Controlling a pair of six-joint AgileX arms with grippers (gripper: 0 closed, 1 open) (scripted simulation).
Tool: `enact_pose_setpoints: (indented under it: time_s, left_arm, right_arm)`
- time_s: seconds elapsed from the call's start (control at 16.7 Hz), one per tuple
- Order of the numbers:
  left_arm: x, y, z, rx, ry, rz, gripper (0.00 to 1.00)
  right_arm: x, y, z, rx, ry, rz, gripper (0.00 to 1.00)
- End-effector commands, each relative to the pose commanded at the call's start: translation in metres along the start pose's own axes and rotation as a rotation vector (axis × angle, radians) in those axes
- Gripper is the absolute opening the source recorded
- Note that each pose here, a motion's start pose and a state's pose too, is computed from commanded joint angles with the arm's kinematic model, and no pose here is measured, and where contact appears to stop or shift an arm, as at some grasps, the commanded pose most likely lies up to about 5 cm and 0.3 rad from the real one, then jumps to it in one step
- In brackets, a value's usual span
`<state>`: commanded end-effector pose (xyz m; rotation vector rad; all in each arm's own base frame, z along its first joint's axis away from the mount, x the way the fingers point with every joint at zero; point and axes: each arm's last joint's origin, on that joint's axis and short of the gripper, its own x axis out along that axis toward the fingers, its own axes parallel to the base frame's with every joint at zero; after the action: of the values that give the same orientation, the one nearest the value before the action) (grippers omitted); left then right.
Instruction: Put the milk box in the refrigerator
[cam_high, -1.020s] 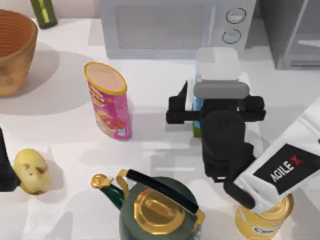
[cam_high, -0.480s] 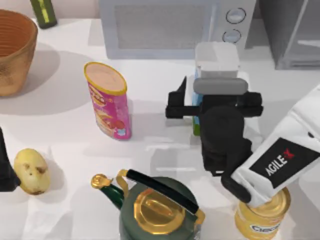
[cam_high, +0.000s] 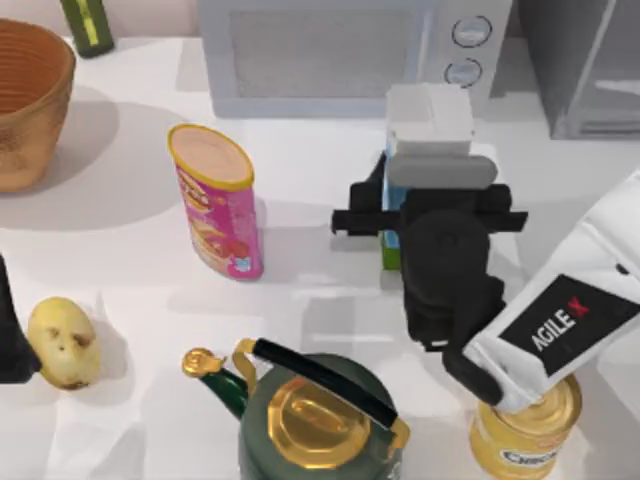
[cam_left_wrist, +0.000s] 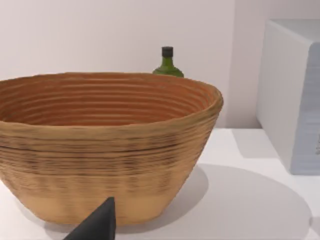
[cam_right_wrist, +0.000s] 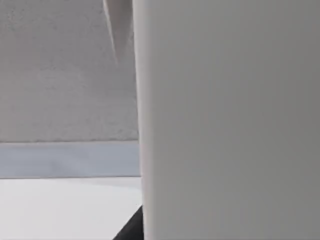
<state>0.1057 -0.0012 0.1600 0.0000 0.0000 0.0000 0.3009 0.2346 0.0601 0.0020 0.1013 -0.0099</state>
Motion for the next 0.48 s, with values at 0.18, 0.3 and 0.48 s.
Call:
enact_pose_setpoints:
  time_s: [0.18, 0.3, 0.48]
  left_arm:
    - [0.0, 0.0, 0.0, 0.0, 0.0, 0.0, 1.0]
    - [0.0, 0.0, 0.0, 0.0, 0.0, 0.0, 1.0]
    - [0.0, 0.0, 0.0, 0.0, 0.0, 0.0, 1.0]
  right_arm:
    - [0.0, 0.0, 0.0, 0.0, 0.0, 0.0, 0.17]
    - [0.0, 0.0, 0.0, 0.0, 0.0, 0.0, 0.02]
    - [0.0, 0.0, 0.0, 0.0, 0.0, 0.0, 0.0]
